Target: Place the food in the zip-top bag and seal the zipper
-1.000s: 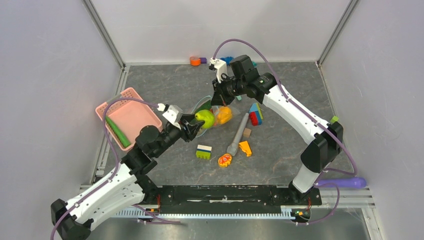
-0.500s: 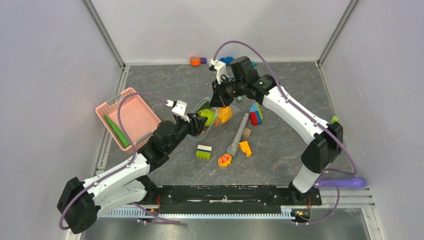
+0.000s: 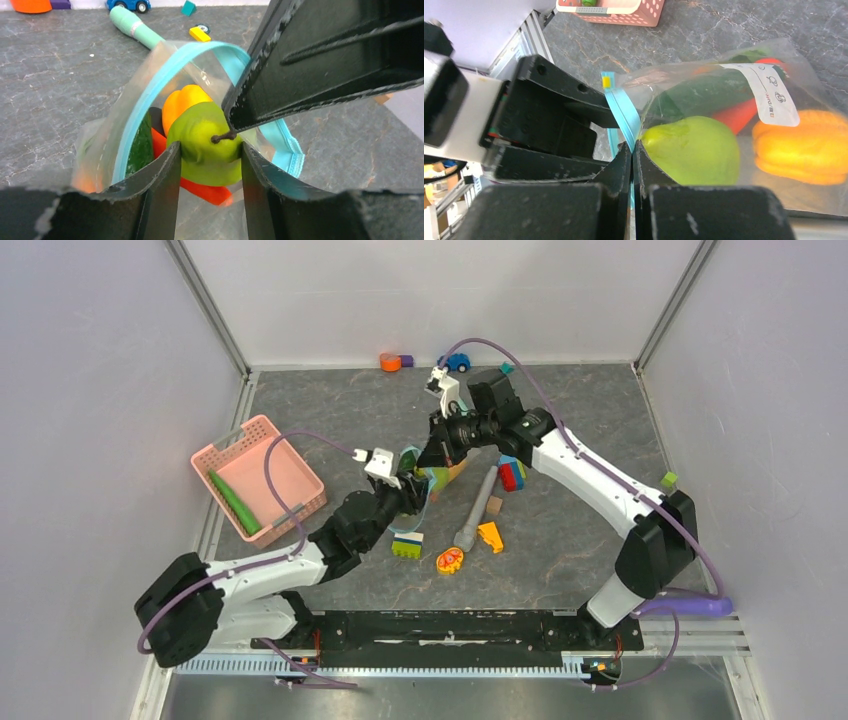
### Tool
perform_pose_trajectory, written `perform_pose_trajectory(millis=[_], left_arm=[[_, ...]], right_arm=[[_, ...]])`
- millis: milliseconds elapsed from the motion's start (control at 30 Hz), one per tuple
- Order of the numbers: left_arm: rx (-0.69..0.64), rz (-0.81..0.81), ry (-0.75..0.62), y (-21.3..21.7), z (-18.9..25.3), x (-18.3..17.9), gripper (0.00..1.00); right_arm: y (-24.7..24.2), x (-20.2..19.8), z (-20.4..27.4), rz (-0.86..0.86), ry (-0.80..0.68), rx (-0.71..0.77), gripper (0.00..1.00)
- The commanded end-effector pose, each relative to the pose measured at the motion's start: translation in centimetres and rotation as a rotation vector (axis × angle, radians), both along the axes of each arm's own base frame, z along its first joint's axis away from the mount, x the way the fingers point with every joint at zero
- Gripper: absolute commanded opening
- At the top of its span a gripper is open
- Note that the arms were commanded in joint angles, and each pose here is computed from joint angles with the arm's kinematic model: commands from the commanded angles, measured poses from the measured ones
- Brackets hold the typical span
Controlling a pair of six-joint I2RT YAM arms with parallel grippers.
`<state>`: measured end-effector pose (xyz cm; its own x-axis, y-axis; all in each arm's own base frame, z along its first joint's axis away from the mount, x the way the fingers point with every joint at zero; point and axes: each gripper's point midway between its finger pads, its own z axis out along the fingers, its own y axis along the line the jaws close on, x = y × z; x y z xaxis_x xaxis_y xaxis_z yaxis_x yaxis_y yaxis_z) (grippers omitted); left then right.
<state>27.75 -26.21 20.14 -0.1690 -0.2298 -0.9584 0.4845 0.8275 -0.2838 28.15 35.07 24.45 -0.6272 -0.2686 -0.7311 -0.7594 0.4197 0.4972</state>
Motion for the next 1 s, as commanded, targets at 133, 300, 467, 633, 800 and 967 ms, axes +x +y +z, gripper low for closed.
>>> perform_pose_trajectory(millis=[133, 300, 467, 633, 800, 967], left_arm=[[0.009, 0.078, -0.048, -0.7, 1.4, 0.4, 0.75], [0.012, 0.011, -0.007, -0.8, 2.9, -1.1, 1.00], [-0.027, -0.122, 0.043, -1.2, 6.4, -3.9, 1.00], [-0.038, -0.134, 0.105, 1.5, 8.5, -6.5, 1.00], [-0.049, 0.104, 0.230, 8.5, 7.9, -7.5, 1.00], [-0.003, 0.423, 0.387, 15.7, 5.7, -8.6, 1.00]], right_arm=[[0.0, -1.2, 6.0, 0.000, -0.109, 0.165, 0.00], [-0.6, -0.1, 5.9, -0.034, -0.127, 0.154, 0.00], [-1.0, 1.3, 5.4, -0.064, -0.124, 0.137, 0.00], [-1.5, 2.9, 5.1, -0.112, -0.168, 0.094, 0.00], [-2.0, 4.3, 4.9, -0.160, -0.210, 0.047, 0.00], [-3.1, 5.5, 5.9, -0.210, -0.304, 0.001, 0.00]])
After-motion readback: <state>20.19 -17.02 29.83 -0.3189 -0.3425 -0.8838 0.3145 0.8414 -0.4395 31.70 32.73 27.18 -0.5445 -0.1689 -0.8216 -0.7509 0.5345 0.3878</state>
